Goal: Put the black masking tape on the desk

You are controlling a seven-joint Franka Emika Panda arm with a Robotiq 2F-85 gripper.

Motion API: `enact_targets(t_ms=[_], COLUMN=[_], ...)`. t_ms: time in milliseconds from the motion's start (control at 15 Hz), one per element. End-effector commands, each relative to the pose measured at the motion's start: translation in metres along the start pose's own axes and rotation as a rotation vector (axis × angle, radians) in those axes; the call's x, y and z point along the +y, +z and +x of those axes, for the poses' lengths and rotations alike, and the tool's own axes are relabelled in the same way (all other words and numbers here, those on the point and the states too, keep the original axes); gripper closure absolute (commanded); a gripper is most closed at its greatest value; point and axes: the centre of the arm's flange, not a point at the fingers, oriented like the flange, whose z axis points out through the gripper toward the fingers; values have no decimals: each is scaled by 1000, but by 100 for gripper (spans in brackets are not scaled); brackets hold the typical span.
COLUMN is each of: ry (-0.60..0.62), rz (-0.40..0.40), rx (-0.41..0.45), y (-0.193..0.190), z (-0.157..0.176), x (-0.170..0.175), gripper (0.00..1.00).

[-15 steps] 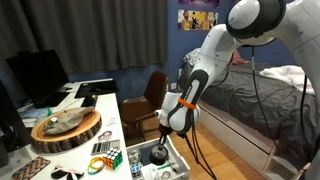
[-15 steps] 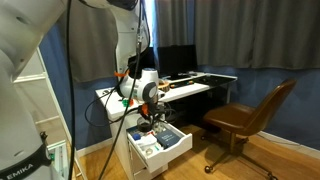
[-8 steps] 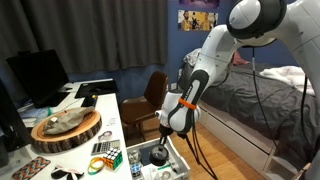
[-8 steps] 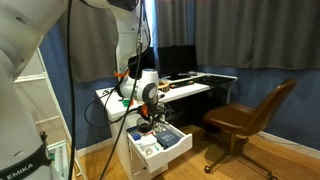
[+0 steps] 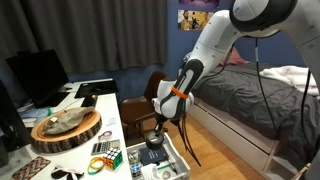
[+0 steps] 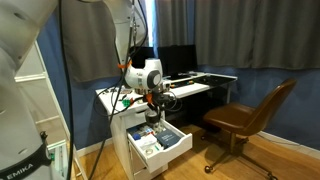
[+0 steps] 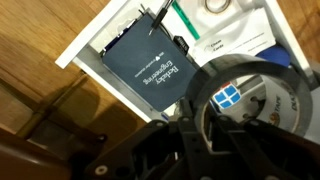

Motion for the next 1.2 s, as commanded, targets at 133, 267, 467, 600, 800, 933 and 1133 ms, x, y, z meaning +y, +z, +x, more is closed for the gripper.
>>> enact_targets(t_ms=[133, 267, 467, 600, 800, 933, 1133], ry=[170, 254, 332, 367, 394, 417, 444], rz=[12, -2, 32, 53, 61, 67, 78], rx=[41, 81, 114, 120, 129, 126, 107], y=[-76, -88, -97, -96, -86, -76, -62], z=[68, 96, 133, 155, 184, 200, 219], x=[24, 30, 31, 28, 19, 14, 11], gripper=[96, 96, 96, 96, 96, 96, 96])
